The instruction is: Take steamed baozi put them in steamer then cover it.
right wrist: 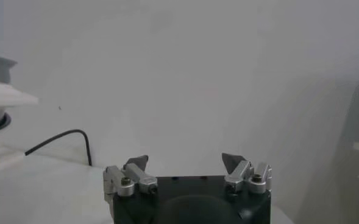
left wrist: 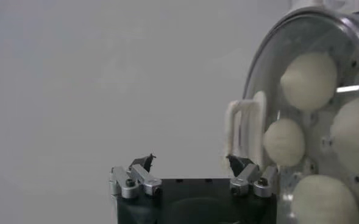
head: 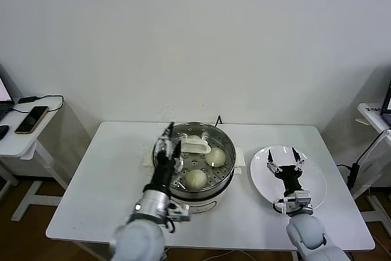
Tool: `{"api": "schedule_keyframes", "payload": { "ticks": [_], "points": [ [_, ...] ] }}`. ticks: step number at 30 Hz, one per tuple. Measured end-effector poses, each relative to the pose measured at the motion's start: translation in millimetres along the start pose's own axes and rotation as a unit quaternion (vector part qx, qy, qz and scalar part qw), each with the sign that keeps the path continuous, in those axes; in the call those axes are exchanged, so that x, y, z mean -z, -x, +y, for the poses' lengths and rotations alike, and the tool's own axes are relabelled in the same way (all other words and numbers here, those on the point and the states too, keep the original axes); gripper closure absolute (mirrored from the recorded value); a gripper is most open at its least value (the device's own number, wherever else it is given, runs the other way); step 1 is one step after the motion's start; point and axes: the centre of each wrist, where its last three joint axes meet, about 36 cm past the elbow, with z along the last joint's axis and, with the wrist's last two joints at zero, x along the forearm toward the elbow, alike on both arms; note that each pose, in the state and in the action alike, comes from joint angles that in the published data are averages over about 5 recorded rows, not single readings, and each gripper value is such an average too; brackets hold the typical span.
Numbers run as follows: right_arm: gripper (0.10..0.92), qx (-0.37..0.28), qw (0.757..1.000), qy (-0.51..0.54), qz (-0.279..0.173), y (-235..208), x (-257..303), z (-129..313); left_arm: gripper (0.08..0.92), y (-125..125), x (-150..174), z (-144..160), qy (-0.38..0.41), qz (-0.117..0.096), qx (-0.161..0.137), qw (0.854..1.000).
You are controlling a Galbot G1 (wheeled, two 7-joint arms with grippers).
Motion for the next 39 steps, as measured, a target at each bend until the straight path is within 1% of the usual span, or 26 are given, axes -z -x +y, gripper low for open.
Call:
{"api": "schedule_keyframes", "payload": {
  "ticks": [4,6,8,10,13,18,22,27,31,39],
  "points": [
    [0.200,-0.001,1.000,0.025,0.009,-4.8,3.3,1.0,0.177,11.8,-29.1,1.3,-0.086,0.001,0.027,0.996],
    [0.200,-0.001,0.999,0.037,0.012,-7.9,3.9,2.1,0.177,18.4,-48.3,-3.4,-0.133,0.002,0.029,0.991],
    [0.200,0.000,0.999,0.047,0.015,-11.3,3.8,3.1,0.177,23.7,-69.3,-10.8,-0.182,0.003,0.024,0.983],
    [0.200,0.003,0.998,0.056,0.018,-15.1,3.6,4.2,0.177,26.9,-90.6,-19.7,-0.231,0.006,0.016,0.973],
    [0.200,0.007,0.997,0.069,0.023,-21.2,3.0,6.1,0.177,28.1,-118.7,-33.6,-0.302,0.011,0.003,0.953],
    [0.200,0.012,0.996,0.085,0.028,-31.7,0.4,8.6,0.177,24.3,-151.9,-54.2,-0.390,0.014,-0.005,0.921],
    [0.200,0.014,0.995,0.094,0.032,-40.4,-2.3,11.5,0.177,17.6,-168.0,-67.3,-0.429,0.010,-0.008,0.903],
    [0.200,0.013,0.994,0.099,0.034,-49.3,-3.2,12.1,0.177,7.8,-182.0,-79.2,-0.460,0.010,-0.008,0.888],
    [0.200,0.012,0.994,0.099,0.038,-55.8,-4.9,10.7,0.177,0.3,-190.5,-85.6,-0.474,0.013,-0.008,0.881],
    [0.200,0.011,0.994,0.099,0.044,-65.6,-7.1,8.1,0.177,-11.0,-200.1,-96.1,-0.491,0.018,-0.009,0.871]
  ]
}}
